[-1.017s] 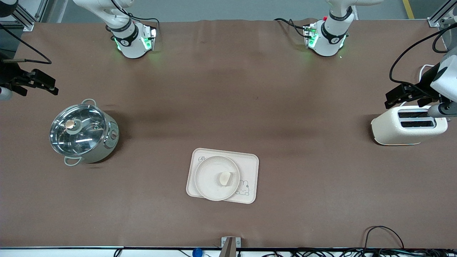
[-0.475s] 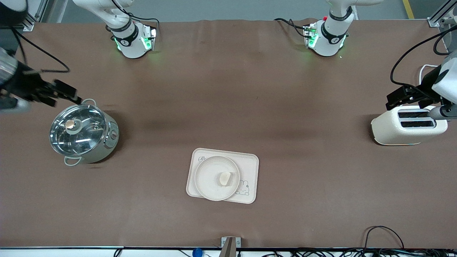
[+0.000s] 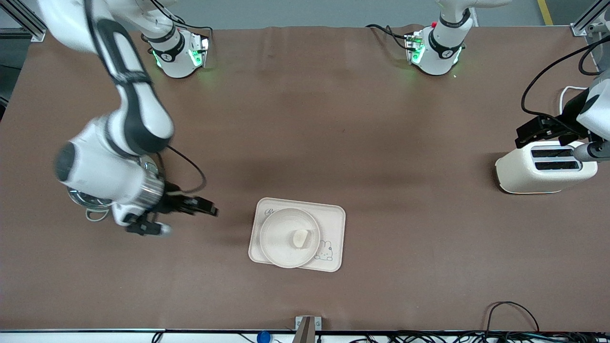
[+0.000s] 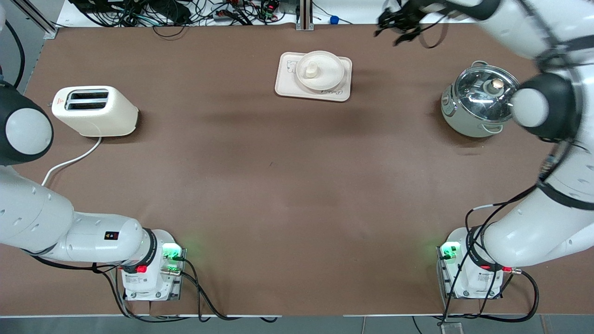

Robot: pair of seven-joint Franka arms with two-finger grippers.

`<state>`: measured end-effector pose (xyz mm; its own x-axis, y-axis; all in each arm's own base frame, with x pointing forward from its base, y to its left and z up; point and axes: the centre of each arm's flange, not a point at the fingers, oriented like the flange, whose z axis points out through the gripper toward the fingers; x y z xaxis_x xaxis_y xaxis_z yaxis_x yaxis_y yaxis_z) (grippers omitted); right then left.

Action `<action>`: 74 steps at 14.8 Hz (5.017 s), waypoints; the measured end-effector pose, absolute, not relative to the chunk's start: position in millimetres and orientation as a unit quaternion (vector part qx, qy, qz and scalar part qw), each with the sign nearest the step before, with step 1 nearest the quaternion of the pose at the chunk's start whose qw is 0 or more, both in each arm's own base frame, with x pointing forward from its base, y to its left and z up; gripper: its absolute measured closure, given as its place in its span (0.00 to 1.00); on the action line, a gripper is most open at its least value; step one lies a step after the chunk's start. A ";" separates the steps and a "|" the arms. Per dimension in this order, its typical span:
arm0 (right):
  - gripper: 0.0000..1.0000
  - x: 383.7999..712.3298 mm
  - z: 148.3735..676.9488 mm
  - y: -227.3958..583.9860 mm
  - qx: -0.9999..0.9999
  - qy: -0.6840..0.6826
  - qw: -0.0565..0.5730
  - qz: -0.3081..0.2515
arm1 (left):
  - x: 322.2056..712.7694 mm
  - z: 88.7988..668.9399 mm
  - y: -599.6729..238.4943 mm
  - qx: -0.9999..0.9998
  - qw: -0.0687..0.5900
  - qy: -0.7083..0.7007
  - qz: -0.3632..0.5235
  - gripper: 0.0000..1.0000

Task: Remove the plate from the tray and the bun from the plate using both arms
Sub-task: 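Reach the right gripper toward the white plate's rim on the tray, then close the right gripper on the white plate's rim, then lift the plate with the bun off the tray with the right gripper, then lower the plate onto the table while the left gripper reaches the bun, then open the right gripper and withdraw while the left gripper grasps the bun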

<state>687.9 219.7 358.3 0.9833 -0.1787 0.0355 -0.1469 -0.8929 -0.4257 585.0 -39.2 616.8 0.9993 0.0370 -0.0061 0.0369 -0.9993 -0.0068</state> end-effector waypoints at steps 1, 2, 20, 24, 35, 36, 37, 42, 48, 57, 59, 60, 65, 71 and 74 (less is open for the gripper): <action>0.23 696.2 341.5 239.6 -0.971 0.091 0.217 -0.049 | 585.1 616.6 -38.9 -1.000 0.003 -0.019 0.003 0.00; 0.31 702.6 325.5 251.9 -0.969 0.098 0.217 -0.063 | 585.2 616.6 -38.6 -1.000 0.003 -0.019 0.003 0.00; 0.53 692.3 183.4 314.2 -0.967 0.103 0.198 -0.120 | 585.8 616.4 -38.0 -1.000 0.003 -0.019 0.003 0.00; 0.92 690.3 180.9 317.8 -0.968 0.100 0.198 -0.120 | 585.8 616.3 -38.0 -1.000 0.003 -0.019 0.003 0.00; 0.96 626.5 250.7 379.8 -0.971 0.073 0.212 -0.087 | 588.6 612.6 -23.7 -0.998 -0.039 -0.039 0.010 0.00; 0.96 599.9 252.1 391.3 -0.973 0.064 0.207 -0.083 | 588.8 612.1 -25.0 -0.998 -0.043 -0.038 0.010 0.00; 0.96 571.1 253.2 402.2 -0.974 0.056 0.203 -0.077 | 589.1 611.6 -28.0 -0.998 -0.053 -0.038 0.012 0.00; 0.96 446.9 236.5 442.5 -0.978 0.037 0.190 -0.080 | 599.0 594.3 -79.9 -0.995 -0.077 -0.054 0.017 0.00; 0.96 380.7 201.4 452.3 -0.981 0.025 0.176 -0.081 | 611.0 498.1 -177.6 -0.993 -0.084 -0.080 -0.008 0.00; 0.30 415.5 226.9 442.2 -0.979 0.050 0.183 -0.069 | 536.3 364.6 -294.7 -0.991 -0.087 -0.104 -0.012 0.00; 0.14 454.8 261.1 425.2 -0.977 0.067 0.192 -0.058 | 510.6 344.7 -319.3 -0.989 -0.095 -0.113 -0.012 0.00; 0.01 478.1 280.3 409.9 -0.977 0.070 0.194 -0.052 | 497.5 333.7 -328.7 -0.988 -0.099 -0.117 -0.013 0.00; 0.00 579.1 361.1 305.8 -0.978 0.077 0.190 -0.042 | 444.8 291.6 -352.8 -0.988 -0.101 -0.118 -0.007 0.00; 0.00 643.9 455.0 183.8 -0.987 0.088 0.128 -0.033 | 423.9 270.2 -381.4 -0.986 -0.114 -0.120 -0.015 0.00; 0.00 651.5 474.8 121.8 -0.992 0.079 0.090 -0.030 | 402.1 239.6 -401.2 -0.987 -0.109 -0.120 -0.010 0.00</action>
<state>651.5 121.8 474.8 0.9859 -0.1613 0.0453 -0.1505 -0.9715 -0.1833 402.1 -401.2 239.6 0.9710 0.2390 -0.0059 0.2345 -0.9474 0.2177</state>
